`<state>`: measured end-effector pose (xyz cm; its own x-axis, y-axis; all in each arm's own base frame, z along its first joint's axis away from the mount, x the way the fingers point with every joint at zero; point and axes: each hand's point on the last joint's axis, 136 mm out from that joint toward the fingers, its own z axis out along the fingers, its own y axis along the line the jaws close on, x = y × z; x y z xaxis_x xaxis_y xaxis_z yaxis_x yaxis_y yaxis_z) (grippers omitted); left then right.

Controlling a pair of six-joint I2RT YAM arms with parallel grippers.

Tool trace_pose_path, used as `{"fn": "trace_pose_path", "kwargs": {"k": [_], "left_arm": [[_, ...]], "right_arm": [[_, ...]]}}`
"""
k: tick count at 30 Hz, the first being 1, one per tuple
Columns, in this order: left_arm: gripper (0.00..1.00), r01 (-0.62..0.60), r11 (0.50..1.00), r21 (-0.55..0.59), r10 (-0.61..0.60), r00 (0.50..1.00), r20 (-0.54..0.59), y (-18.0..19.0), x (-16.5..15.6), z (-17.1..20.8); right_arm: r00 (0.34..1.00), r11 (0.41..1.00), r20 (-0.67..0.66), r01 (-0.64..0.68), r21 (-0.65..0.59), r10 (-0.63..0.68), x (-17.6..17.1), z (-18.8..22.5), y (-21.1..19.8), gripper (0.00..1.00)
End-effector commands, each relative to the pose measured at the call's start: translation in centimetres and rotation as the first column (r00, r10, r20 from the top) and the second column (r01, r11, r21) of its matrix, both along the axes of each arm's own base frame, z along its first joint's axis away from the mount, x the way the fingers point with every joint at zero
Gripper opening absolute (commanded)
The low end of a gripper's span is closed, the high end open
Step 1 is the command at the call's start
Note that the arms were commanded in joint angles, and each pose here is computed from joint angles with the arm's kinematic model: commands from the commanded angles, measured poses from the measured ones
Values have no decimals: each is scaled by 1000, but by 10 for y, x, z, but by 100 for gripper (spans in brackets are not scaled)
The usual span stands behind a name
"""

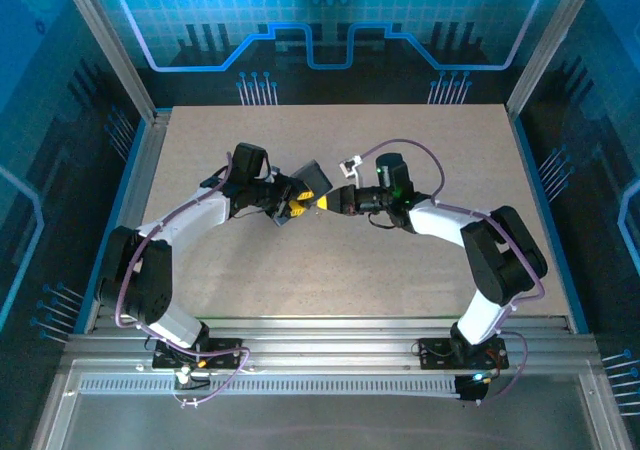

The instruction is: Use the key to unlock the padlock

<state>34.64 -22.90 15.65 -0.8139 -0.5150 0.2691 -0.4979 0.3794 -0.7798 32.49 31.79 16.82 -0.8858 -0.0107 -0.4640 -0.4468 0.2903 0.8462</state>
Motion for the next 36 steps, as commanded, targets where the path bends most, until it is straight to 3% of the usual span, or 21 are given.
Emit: {"fn": "trace_pose_path", "kwargs": {"k": [1,11,20,23,25,29,31,33,36], "left_arm": [[9,63,995,-73,-58,996,68,-15,-8,26],[9,23,995,-97,-19,999,33,-14,-9,24],[9,-33,999,-15,32,999,-13,8,-7,13],[9,-23,1000,4,23,999,-22,10,-9,12],[9,-14,1000,17,15,999,-29,10,-10,12],[10,13,998,66,-10,999,-50,13,-12,12],[10,19,997,74,-14,998,-60,13,-13,12],[10,20,996,82,-14,997,-70,14,-13,11],[10,28,995,93,-21,997,-77,14,-14,10]], "right_arm": [[998,999,54,-24,36,22,6,17,17,0],[999,999,49,-22,40,20,11,20,30,2],[992,994,121,45,-104,-33,4,15,-20,34],[976,978,217,37,-207,8,-4,17,-35,38],[940,959,324,-9,-282,104,-16,14,-38,38],[812,866,529,61,-497,247,-18,-5,-46,37],[697,844,651,123,-522,301,-17,-2,-43,34],[518,841,775,179,-511,361,-25,3,-32,33],[316,839,868,274,-470,383,-30,16,-18,32]]}}
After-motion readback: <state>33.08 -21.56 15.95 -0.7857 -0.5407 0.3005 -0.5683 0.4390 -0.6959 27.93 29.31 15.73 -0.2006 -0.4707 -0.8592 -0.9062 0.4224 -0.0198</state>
